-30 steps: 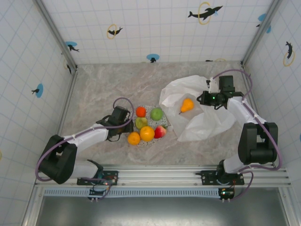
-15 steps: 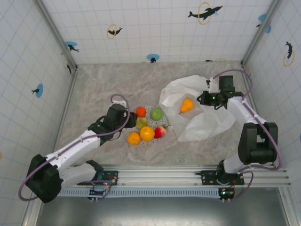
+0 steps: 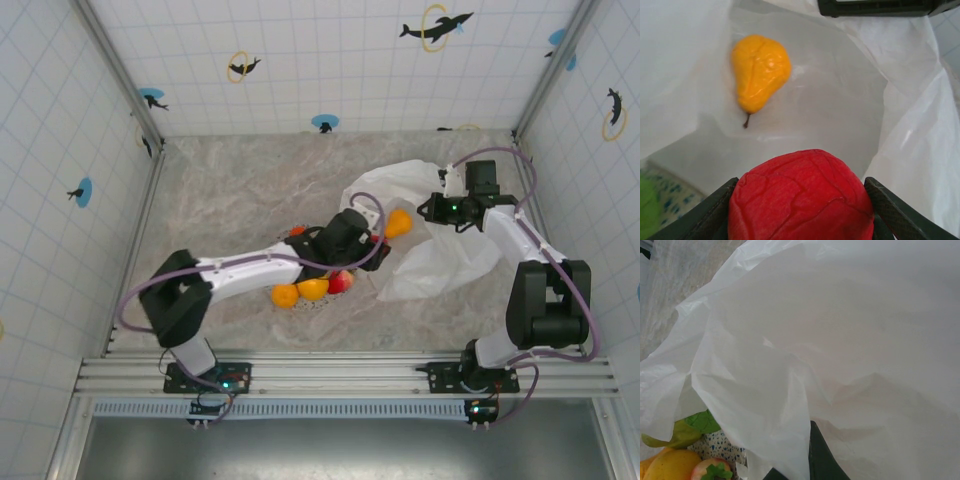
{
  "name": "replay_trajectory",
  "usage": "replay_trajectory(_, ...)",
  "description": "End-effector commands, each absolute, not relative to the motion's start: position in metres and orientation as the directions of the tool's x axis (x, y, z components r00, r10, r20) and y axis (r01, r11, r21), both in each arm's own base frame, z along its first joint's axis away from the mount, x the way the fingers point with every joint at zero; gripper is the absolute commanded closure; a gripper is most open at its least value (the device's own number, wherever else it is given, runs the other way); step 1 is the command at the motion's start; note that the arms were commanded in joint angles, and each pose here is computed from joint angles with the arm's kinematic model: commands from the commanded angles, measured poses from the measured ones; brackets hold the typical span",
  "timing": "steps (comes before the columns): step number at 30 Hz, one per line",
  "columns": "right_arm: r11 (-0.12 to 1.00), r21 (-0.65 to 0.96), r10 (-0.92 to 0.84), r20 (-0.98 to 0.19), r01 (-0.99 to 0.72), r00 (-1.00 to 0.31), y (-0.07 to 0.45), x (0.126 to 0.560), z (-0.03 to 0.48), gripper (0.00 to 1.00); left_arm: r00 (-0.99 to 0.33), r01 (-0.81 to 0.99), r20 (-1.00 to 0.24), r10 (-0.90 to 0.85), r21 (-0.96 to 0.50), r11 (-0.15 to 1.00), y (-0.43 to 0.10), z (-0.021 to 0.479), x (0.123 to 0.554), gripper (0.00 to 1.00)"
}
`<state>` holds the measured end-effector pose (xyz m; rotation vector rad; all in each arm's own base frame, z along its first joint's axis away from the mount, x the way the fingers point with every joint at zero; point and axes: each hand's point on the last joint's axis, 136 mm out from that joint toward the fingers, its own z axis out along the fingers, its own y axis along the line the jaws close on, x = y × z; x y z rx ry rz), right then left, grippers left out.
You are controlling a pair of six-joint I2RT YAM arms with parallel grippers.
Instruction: Place the fruits into the plastic bag
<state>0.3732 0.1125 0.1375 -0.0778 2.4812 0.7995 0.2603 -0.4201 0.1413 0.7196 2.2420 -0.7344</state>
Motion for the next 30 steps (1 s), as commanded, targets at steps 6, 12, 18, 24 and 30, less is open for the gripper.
replay_trajectory(6, 0.813, 0.539, 0.111, -0.515, -0.22, -0.85, 0.113, 0.374, 0.144, 1.0, -0.577, 0.673, -0.744, 0.337, -0.199, 0.712, -0.45, 0.118, 0.302, 0.42)
replay_trajectory(12, 0.803, 0.552, 0.117, -0.515, -0.224, -0.849, 0.115, 0.373, 0.148, 1.0, -0.58, 0.726, -0.749, 0.32, -0.298, 0.619, -0.482, 0.111, 0.301, 0.42)
replay_trajectory(18, 0.779, 0.584, 0.133, -0.512, -0.23, -0.849, 0.121, 0.372, 0.154, 1.0, -0.59, 0.758, -0.75, 0.299, -0.386, 0.525, -0.51, 0.107, 0.294, 0.42)
replay_trajectory(24, 0.781, 0.586, 0.143, -0.505, -0.216, -0.851, 0.121, 0.37, 0.153, 1.0, -0.592, 0.752, -0.758, 0.273, -0.398, 0.525, -0.532, 0.096, 0.309, 0.38)
replay_trajectory(30, 0.789, 0.579, 0.149, -0.506, -0.206, -0.85, 0.119, 0.371, 0.155, 1.0, -0.594, 0.744, -0.77, 0.233, -0.415, 0.524, -0.543, 0.086, 0.319, 0.27)
